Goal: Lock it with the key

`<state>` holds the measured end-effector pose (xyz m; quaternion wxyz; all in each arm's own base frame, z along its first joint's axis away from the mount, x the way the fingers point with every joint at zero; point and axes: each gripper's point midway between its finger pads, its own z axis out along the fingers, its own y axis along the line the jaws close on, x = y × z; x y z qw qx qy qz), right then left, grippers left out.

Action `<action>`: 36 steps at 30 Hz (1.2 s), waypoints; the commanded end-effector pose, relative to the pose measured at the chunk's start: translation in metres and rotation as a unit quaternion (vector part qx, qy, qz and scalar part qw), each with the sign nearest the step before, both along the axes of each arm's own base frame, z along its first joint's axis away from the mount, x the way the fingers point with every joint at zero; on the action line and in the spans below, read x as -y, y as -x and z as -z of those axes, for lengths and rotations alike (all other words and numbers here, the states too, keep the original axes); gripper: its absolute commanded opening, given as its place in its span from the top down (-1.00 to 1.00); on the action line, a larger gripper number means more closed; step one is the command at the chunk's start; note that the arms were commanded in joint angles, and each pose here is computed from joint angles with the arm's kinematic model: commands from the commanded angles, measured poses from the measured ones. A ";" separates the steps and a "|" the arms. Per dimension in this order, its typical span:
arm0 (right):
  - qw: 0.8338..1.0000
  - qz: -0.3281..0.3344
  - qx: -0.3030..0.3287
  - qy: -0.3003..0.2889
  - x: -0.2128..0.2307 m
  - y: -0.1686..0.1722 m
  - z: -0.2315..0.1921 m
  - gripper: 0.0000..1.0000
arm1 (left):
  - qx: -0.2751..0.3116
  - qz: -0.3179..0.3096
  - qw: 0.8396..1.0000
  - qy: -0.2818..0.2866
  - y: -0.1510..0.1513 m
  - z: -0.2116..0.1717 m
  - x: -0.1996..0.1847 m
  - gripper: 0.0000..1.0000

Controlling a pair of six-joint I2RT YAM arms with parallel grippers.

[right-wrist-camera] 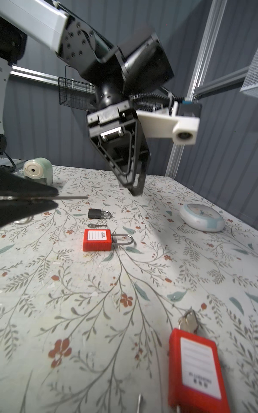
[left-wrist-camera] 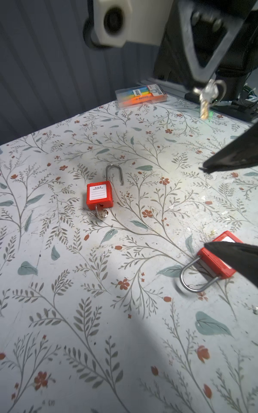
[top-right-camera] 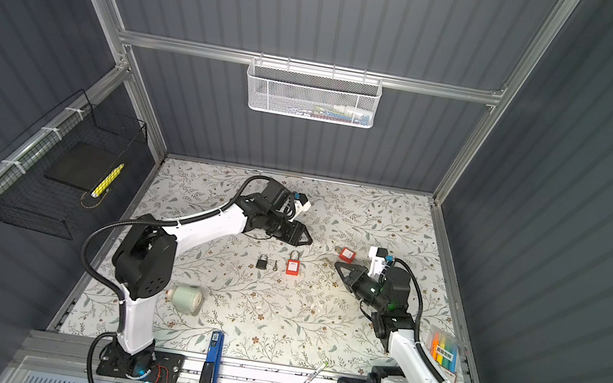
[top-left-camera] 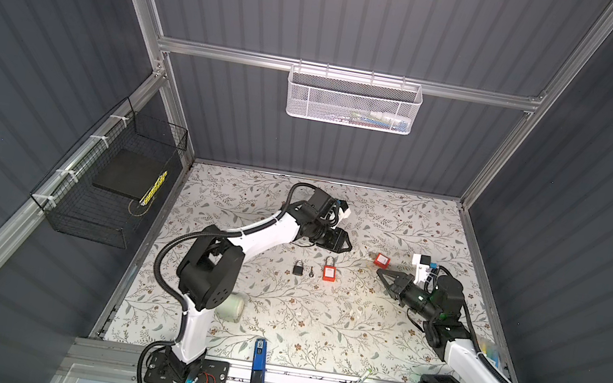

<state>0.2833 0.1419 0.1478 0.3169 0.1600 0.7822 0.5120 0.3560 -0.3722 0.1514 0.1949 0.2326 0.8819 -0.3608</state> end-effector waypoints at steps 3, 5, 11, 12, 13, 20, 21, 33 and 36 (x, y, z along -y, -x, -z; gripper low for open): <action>0.998 0.040 -0.038 0.010 -0.002 -0.004 0.024 1.00 | -0.008 -0.047 0.999 0.002 -0.006 0.000 -0.031 -0.05; 0.998 0.047 -0.046 0.010 -0.007 -0.006 0.030 1.00 | -0.021 -0.054 0.998 -0.005 0.000 0.011 -0.042 -0.05; 0.994 0.081 -0.078 -0.004 -0.031 -0.013 0.054 1.00 | -0.031 -0.065 0.997 -0.008 0.007 0.019 -0.054 -0.06; 0.993 0.085 -0.080 -0.010 -0.034 -0.016 0.056 1.00 | -0.033 -0.067 0.997 -0.009 0.009 0.021 -0.056 -0.06; 0.993 0.086 -0.084 -0.011 -0.038 -0.017 0.059 1.00 | -0.033 -0.067 0.997 -0.009 0.009 0.020 -0.057 -0.06; 0.990 0.098 -0.102 0.001 -0.054 -0.025 0.078 1.00 | -0.034 -0.070 0.997 -0.016 0.015 0.022 -0.065 -0.06; 0.990 0.100 -0.100 0.000 -0.055 -0.027 0.078 1.00 | -0.035 -0.071 0.997 -0.016 0.015 0.023 -0.067 -0.06; 0.990 0.105 -0.089 -0.031 -0.072 -0.043 0.087 1.00 | -0.040 -0.072 0.996 -0.021 0.021 0.028 -0.072 -0.06; 0.989 0.110 -0.100 -0.026 -0.072 -0.042 0.095 1.00 | -0.039 -0.073 0.996 -0.022 0.022 0.027 -0.073 -0.06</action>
